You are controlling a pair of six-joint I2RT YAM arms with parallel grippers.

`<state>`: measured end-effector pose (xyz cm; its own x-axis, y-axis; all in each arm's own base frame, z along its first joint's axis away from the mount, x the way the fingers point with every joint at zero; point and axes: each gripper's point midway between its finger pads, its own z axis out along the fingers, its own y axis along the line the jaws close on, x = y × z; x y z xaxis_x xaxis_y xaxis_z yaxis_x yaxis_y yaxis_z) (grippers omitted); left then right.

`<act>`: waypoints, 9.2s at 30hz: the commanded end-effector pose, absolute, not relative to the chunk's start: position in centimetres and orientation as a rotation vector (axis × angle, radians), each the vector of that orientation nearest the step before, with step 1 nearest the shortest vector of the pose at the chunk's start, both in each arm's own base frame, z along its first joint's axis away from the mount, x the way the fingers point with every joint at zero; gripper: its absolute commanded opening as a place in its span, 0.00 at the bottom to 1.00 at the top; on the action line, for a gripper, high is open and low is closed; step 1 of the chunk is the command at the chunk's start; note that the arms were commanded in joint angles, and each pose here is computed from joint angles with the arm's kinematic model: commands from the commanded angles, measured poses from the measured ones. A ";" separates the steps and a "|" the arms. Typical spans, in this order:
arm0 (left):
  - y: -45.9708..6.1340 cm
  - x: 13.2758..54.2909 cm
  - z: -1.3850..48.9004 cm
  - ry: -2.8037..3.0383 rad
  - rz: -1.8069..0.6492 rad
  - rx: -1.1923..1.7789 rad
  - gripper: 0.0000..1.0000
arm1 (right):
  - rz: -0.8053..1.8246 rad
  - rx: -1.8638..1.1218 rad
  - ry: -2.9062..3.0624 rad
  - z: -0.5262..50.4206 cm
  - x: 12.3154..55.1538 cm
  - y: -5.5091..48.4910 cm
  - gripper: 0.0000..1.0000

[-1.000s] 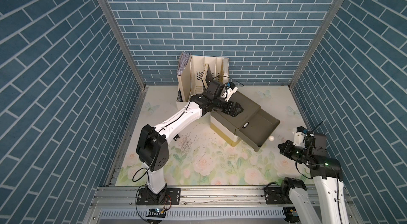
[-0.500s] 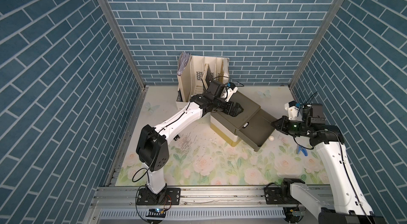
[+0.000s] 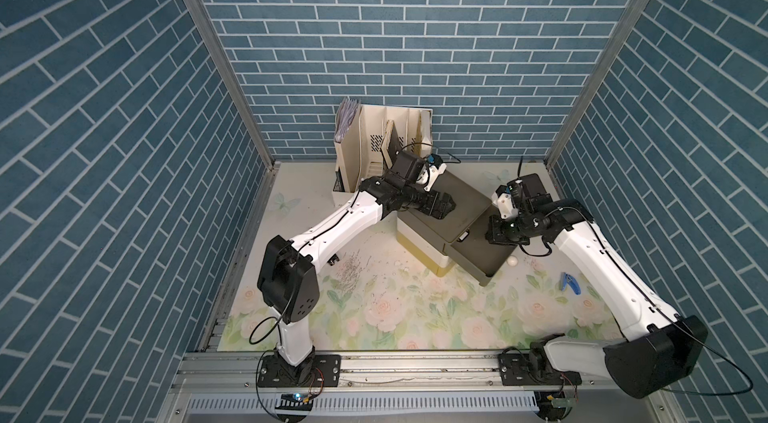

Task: Take the keys out of the drawer
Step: Open the drawer in the storage box, then pick up the key from the drawer.

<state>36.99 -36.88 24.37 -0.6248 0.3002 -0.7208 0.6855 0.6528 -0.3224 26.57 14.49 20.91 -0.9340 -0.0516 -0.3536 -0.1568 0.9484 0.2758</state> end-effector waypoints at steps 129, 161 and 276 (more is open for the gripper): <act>-36.2 37.5 17.9 2.445 -0.526 0.838 0.97 | 0.225 -0.291 2.937 20.1 18.0 12.7 0.00; -33.1 37.0 25.3 2.252 -0.780 0.593 1.00 | 0.613 0.130 2.483 26.2 23.3 12.1 0.31; -30.0 30.8 29.7 2.028 -0.964 0.509 1.00 | 0.299 -0.027 2.779 18.0 24.1 14.5 0.37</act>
<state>30.45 -29.66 28.24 -0.6110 0.0229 -0.7913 0.6139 0.6448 -0.4554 24.58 15.49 18.94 -0.9308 0.0065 -0.3655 -0.0933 0.9625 0.2546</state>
